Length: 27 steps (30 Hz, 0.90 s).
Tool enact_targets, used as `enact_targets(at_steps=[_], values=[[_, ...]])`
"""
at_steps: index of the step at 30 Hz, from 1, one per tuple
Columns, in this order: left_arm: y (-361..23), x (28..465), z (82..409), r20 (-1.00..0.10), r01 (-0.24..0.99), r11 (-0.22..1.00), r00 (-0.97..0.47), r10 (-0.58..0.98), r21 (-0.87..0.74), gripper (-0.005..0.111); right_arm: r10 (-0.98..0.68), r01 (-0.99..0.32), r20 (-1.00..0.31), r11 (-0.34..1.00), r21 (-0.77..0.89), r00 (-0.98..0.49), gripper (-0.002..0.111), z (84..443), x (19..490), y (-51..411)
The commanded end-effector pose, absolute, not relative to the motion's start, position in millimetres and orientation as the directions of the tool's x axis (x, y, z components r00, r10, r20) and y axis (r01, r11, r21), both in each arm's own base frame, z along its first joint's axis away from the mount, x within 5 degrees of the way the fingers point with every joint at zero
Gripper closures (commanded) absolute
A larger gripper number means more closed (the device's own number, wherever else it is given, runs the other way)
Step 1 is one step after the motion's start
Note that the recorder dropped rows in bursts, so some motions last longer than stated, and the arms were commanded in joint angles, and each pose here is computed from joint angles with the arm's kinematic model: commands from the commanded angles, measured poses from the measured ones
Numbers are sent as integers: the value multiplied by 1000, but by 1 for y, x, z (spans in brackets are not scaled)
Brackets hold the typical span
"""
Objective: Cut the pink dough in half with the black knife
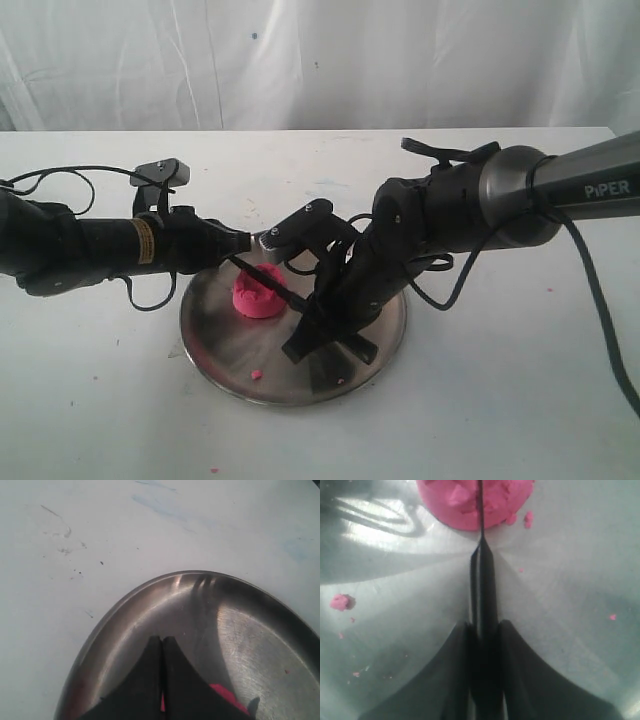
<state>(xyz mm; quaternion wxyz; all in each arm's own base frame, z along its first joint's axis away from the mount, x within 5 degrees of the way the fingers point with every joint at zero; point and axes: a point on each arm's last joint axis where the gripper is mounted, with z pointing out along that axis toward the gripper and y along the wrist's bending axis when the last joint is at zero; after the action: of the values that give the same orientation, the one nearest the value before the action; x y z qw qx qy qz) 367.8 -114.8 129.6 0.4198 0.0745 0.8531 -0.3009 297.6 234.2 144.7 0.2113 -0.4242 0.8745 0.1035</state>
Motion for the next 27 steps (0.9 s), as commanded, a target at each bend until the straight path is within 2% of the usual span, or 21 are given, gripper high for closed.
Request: enact_targets(at_steps=[1,7,17,27], values=[[-115,368,129,-761,378,822,-641,-100,-427,107,-710,-795,-452,606,-1,-540,108,145,297,235],[-114,368,126,-755,371,829,-649,-89,-417,107,-710,-795,-452,606,-1,-540,108,145,297,235],[-114,366,97,-709,358,837,-704,-50,-414,107,-710,-796,-451,606,0,-541,108,145,297,235],[-120,368,108,-746,418,781,-660,-90,-464,107,-710,-796,-451,606,0,-541,108,145,297,235]])
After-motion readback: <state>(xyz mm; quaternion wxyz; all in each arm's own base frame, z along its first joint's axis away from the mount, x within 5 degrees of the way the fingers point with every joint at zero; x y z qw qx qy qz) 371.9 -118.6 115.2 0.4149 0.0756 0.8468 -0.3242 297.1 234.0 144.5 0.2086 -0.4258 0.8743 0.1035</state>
